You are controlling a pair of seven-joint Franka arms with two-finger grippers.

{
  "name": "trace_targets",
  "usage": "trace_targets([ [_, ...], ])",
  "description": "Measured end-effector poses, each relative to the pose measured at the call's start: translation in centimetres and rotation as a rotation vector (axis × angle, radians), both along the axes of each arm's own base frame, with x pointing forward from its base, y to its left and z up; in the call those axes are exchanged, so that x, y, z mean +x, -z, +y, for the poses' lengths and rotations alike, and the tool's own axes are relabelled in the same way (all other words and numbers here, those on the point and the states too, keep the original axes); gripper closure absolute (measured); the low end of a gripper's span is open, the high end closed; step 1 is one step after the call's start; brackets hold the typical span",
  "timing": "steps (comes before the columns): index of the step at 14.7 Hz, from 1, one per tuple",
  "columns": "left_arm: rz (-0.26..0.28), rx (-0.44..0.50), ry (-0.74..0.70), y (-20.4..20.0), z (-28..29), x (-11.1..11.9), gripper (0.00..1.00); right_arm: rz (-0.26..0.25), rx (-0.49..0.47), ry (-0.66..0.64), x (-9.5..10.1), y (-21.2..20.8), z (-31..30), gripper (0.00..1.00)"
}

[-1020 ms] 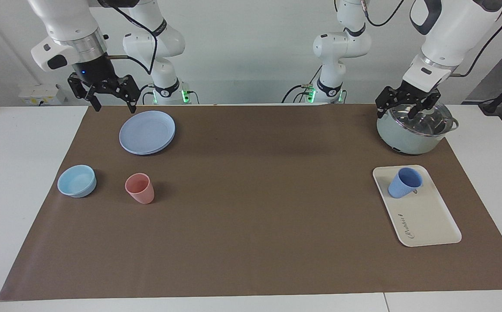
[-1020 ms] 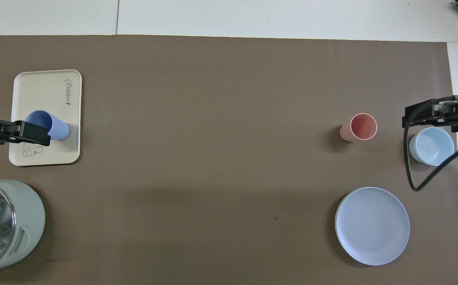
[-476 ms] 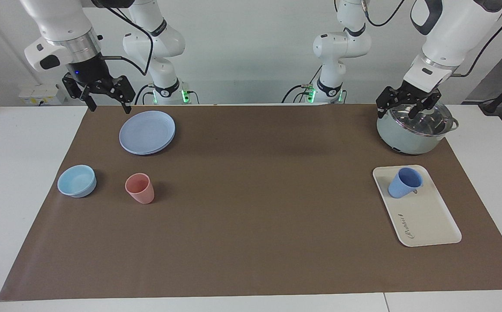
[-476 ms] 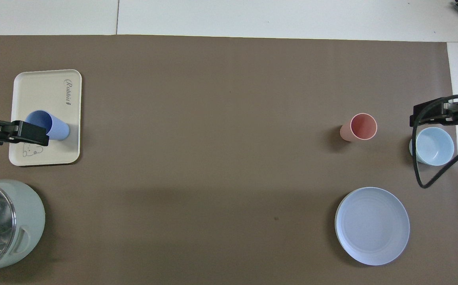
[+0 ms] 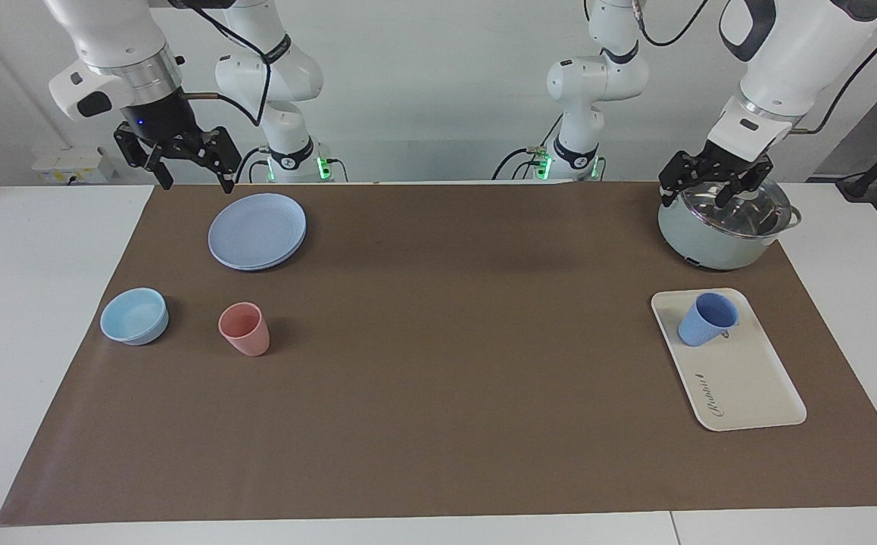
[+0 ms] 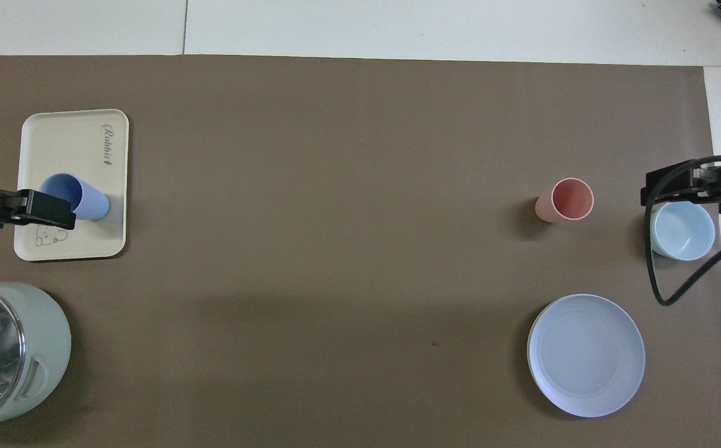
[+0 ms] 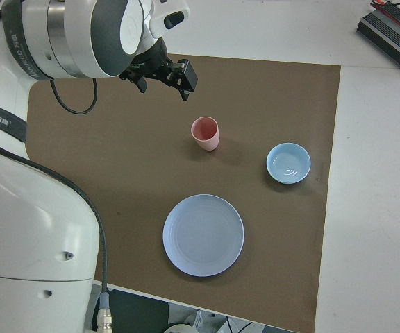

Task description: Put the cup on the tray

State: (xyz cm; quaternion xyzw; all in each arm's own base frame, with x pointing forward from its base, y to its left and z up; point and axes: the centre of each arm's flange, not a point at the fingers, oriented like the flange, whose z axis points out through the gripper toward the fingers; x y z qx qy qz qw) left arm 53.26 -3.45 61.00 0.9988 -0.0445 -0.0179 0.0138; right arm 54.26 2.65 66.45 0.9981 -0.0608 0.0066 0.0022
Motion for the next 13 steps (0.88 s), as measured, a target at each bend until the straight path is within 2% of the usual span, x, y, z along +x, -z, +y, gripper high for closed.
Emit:
trace_targets([
  [13, 0.0, 0.0, 0.0, 0.01, 0.0, 0.0, 0.0, 0.065, -0.002, 0.004, -0.7, 0.56, -0.29, 0.0],
])
